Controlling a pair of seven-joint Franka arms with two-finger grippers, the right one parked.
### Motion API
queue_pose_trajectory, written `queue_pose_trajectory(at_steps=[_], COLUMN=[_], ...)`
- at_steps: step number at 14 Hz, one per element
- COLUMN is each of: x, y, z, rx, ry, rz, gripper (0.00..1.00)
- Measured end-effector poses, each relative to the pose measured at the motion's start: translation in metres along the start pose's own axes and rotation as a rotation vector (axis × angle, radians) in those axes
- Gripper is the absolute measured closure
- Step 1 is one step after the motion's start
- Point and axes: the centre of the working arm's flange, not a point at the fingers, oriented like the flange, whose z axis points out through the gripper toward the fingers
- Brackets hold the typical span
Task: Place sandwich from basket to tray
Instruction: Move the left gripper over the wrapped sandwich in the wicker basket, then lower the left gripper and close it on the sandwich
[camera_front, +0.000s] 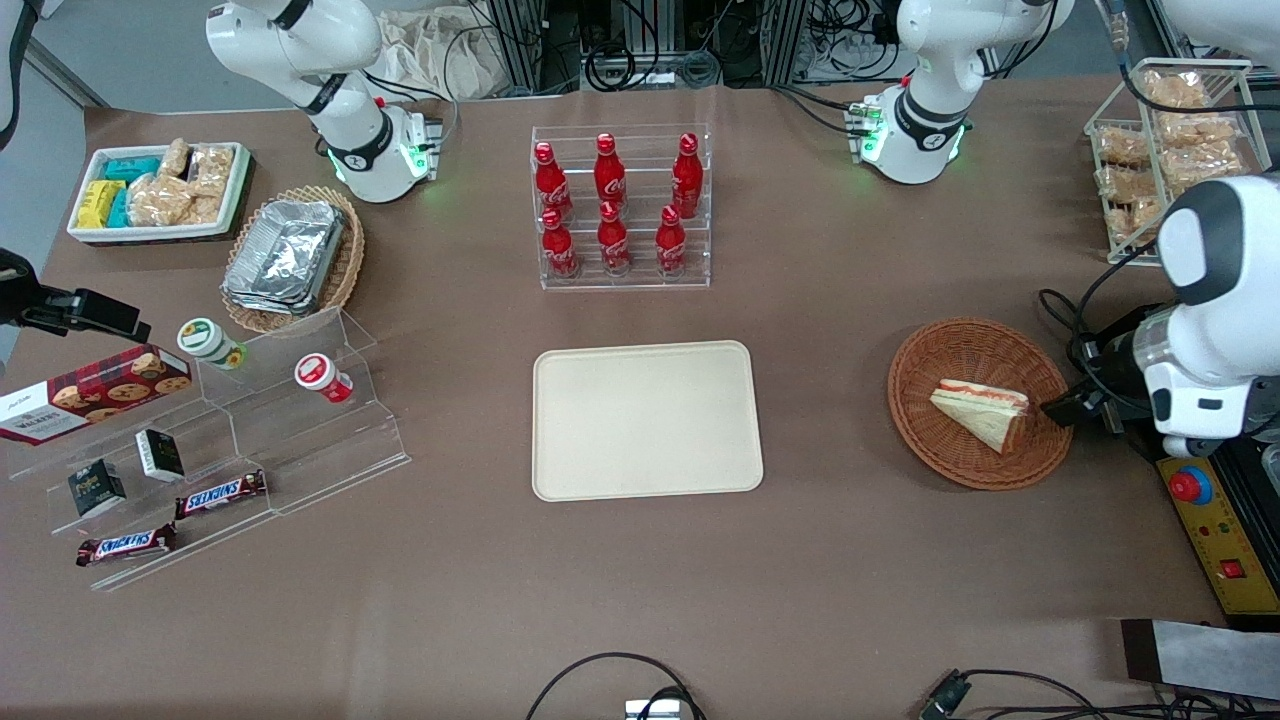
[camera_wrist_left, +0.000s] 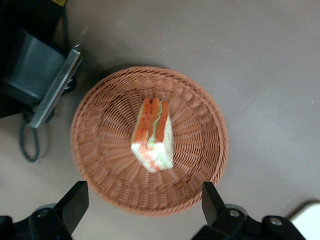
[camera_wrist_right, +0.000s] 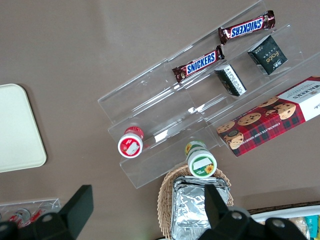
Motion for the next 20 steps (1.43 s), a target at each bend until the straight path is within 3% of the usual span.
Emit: queue_pose_trajectory(at_steps=[2, 9, 16, 18, 20], x=[-0.003, -0.005, -0.013, -0.013, -0.011], y=[-0.001, -0.002, -0.007, -0.007, -0.008], z=[0.033, 0.099, 0.152, 0.152, 0.151], rx=[-0.018, -0.020, -0.049, -0.050, -0.051], ry=[0.019, 0.007, 0.032, 0.033, 0.034], rz=[-0.019, -0.025, -0.025, -0.027, -0.030], gripper=[0.00, 0.00, 0.00, 0.05, 0.24])
